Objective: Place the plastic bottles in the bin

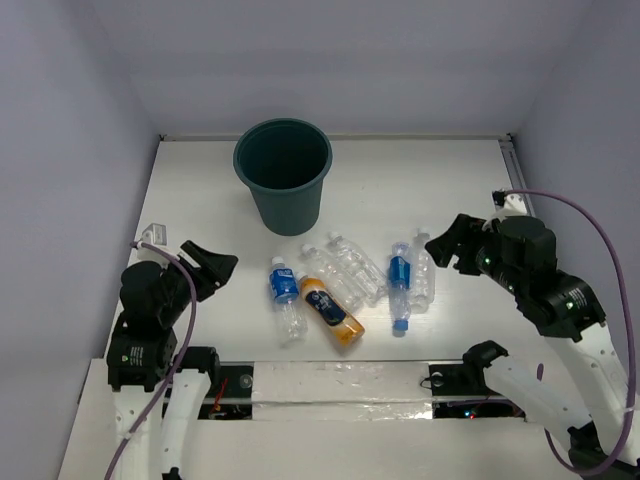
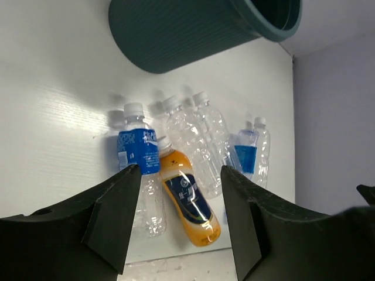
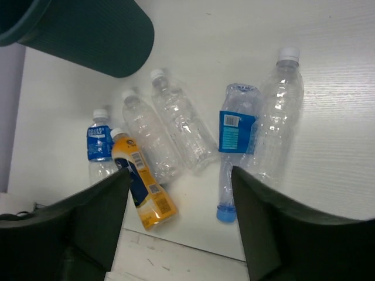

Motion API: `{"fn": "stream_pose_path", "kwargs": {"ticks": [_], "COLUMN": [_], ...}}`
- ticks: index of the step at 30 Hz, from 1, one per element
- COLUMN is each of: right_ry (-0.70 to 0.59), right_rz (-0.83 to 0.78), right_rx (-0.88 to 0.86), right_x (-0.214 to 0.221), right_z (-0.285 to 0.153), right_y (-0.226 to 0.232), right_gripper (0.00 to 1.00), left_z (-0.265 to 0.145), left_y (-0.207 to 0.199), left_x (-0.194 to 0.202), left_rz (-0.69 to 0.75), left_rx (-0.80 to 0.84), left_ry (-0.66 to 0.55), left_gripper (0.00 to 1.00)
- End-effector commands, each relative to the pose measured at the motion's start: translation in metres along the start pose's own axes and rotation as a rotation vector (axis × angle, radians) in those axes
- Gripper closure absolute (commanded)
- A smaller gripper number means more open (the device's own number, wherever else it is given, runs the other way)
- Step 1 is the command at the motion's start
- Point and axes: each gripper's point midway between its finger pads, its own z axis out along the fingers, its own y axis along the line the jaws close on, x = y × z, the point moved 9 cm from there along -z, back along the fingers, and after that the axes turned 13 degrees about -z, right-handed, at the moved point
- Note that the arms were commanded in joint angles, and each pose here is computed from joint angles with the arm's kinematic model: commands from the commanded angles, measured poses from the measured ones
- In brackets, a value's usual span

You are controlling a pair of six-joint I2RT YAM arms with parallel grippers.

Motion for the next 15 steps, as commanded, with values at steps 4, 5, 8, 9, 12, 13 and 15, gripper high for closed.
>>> {"fn": "stream_pose_path", "kwargs": {"ticks": [4,5,8,9,12,13,15], "right_ry": [0.029,0.029,0.023,0.041,0.080,0.106,0.109], "right_rz": [0.062,0.066,0.074,0.073,0.070,0.072,0.092], "right_rx": [0.023,0.033,0.065,0.079,0.129,0.126,0.140], "right_x": [0.011,0.012,0.012,0.013,0.012,0.011,0.008], "right_z": [0.007,0.009,0.017,0.024,0.042,0.052,0.060], "right_y": [-0.001,-0.002,-0.006,-0.007,-0.020,-0.023,-0.036], "right_gripper": [0.96,1.00,1.00,1.00,1.00,1.00,1.00], "left_z": [0.011,0.015,0.023,0.027,0.038,0.039,0.044], "left_y": [0.003,0.009,0.017,0.023,0.035,0.036,0.043], "left_x": [0.008,0.012,0.016,0.019,0.028,0.029,0.032], "left_rz": [-0.006,-0.018,-0.034,-0.046,-0.089,-0.101,-0.112], "left_rx": [0.048,0.042,0.018,-0.004,-0.033,-0.032,-0.067], "left_ry": [0.091,0.105,0.127,0.150,0.208,0.211,0.230], "left_gripper": [0.56,0.60,0.79,0.89,1.00,1.00,1.00]}}
